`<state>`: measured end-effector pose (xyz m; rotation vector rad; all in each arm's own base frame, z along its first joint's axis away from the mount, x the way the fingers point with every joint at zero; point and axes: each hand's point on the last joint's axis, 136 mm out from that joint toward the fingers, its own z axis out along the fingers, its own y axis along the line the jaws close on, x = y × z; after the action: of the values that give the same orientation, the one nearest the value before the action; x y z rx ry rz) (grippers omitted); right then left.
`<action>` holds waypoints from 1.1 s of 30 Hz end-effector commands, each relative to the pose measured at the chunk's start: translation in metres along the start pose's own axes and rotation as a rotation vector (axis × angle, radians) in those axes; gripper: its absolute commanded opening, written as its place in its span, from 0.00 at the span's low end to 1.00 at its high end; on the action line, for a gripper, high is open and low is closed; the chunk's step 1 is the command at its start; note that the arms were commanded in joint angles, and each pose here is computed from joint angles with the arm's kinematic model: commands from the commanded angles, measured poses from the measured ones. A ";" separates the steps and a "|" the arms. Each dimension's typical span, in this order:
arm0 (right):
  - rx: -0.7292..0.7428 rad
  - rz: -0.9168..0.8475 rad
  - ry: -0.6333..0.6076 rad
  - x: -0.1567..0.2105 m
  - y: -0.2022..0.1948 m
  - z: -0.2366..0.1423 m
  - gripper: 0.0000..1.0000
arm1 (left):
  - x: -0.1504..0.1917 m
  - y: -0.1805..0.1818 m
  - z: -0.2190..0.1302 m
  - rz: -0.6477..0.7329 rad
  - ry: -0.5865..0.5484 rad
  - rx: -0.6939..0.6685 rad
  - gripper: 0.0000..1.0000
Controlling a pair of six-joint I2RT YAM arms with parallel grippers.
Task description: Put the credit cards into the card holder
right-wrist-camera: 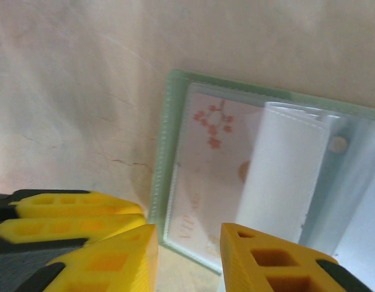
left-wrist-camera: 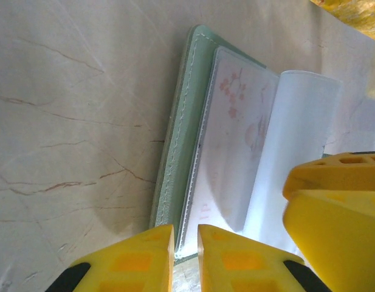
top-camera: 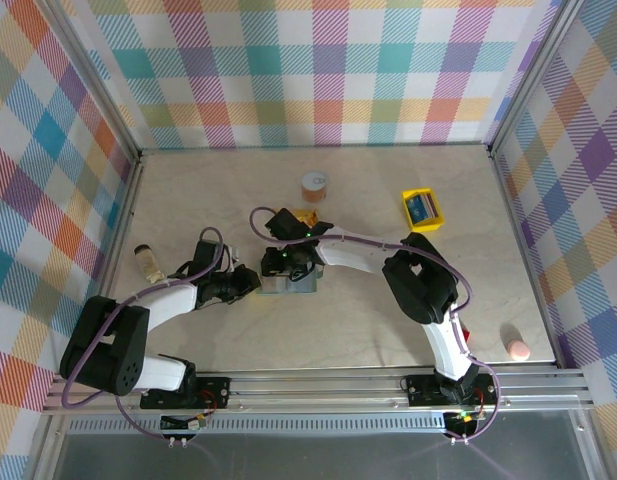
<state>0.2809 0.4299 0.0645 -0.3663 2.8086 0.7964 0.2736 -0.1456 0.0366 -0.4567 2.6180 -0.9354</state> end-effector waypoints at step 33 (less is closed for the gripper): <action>0.010 0.229 -0.658 -0.021 -0.200 -0.293 0.75 | -0.003 -0.128 -0.077 0.209 -0.122 0.549 0.91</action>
<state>0.3218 0.1416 0.2185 0.1686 2.2342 0.8746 0.2714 -0.1773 0.1486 -0.2142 2.2146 -1.3252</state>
